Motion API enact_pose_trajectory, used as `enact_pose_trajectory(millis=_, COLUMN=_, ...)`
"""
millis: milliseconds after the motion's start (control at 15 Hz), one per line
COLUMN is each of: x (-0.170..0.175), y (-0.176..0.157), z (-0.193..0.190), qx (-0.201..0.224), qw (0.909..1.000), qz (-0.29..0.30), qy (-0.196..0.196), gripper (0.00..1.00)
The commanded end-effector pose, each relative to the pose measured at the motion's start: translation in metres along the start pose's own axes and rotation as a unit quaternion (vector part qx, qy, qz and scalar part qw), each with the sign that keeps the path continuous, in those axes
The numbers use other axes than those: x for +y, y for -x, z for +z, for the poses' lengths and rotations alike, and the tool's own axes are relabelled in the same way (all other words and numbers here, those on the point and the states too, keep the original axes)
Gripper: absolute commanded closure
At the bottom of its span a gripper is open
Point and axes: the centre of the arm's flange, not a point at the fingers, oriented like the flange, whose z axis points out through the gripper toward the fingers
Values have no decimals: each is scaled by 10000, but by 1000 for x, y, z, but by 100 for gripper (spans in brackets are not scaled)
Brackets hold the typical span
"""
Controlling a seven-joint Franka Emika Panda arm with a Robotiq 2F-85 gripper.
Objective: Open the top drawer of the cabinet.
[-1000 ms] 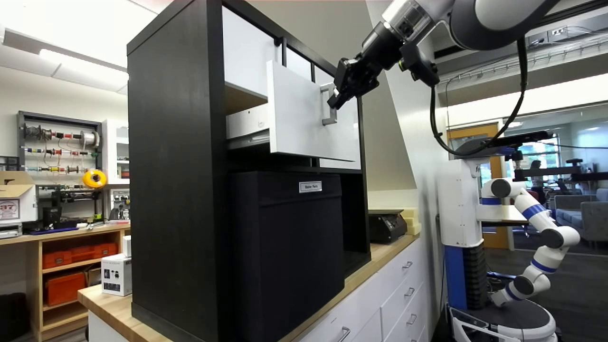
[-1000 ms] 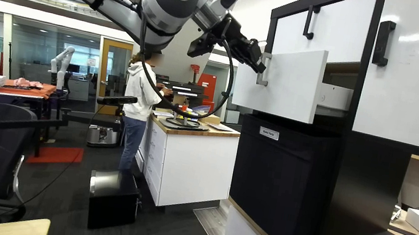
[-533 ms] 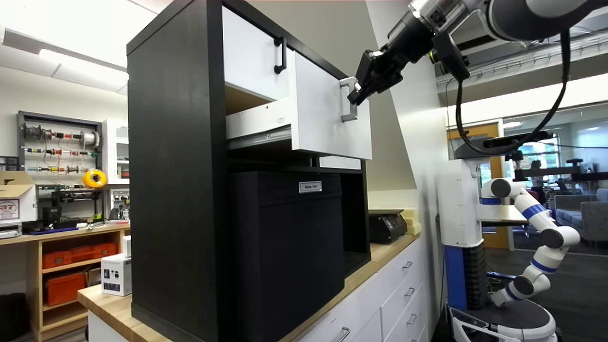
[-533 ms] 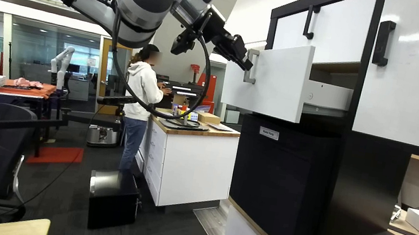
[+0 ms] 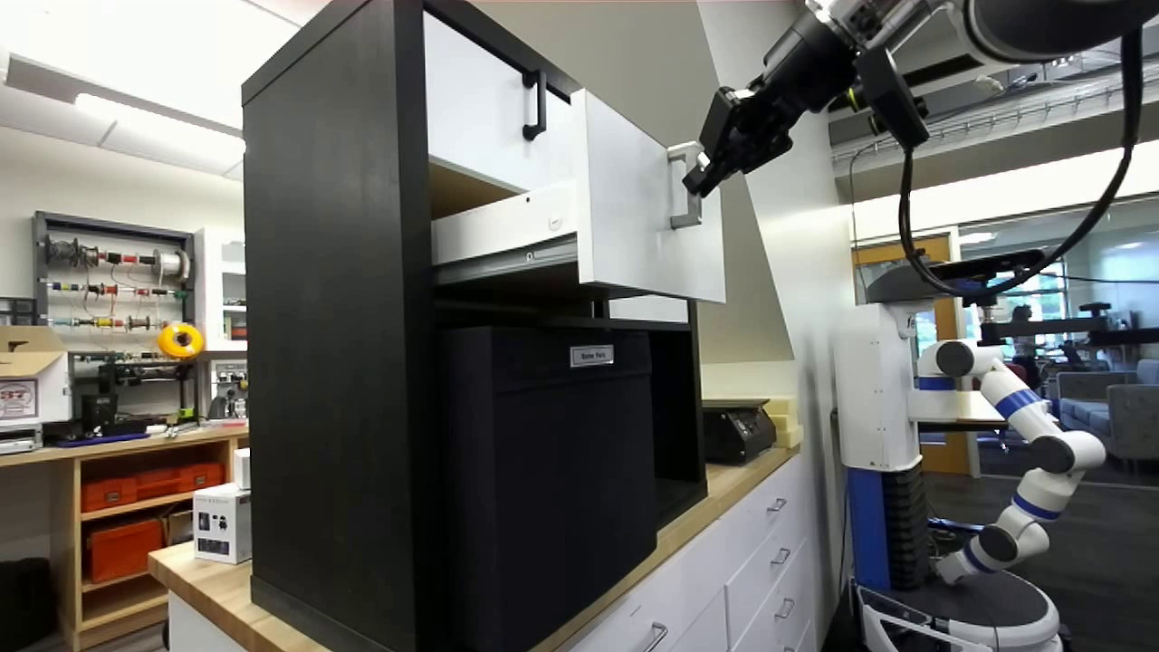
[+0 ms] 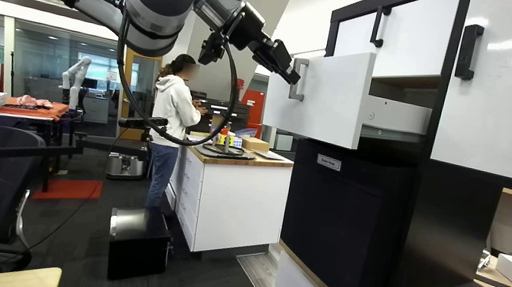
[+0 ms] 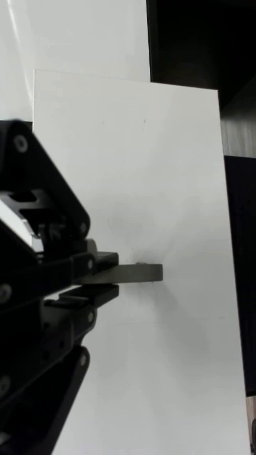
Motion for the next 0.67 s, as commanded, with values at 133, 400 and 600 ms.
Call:
enact_pose_trajectory(millis=133, x=26, y=27, z=5, qx=-647, qw=9968, qz=130, qy=451, gripper=57)
enact_pose_trajectory(millis=400, x=30, y=25, z=8, qx=-971, qw=9942, qz=18, qy=456, gripper=29)
enact_pose_trajectory(millis=600, x=39, y=13, z=3, qx=-1302, qw=9903, qz=-235, qy=431, gripper=10)
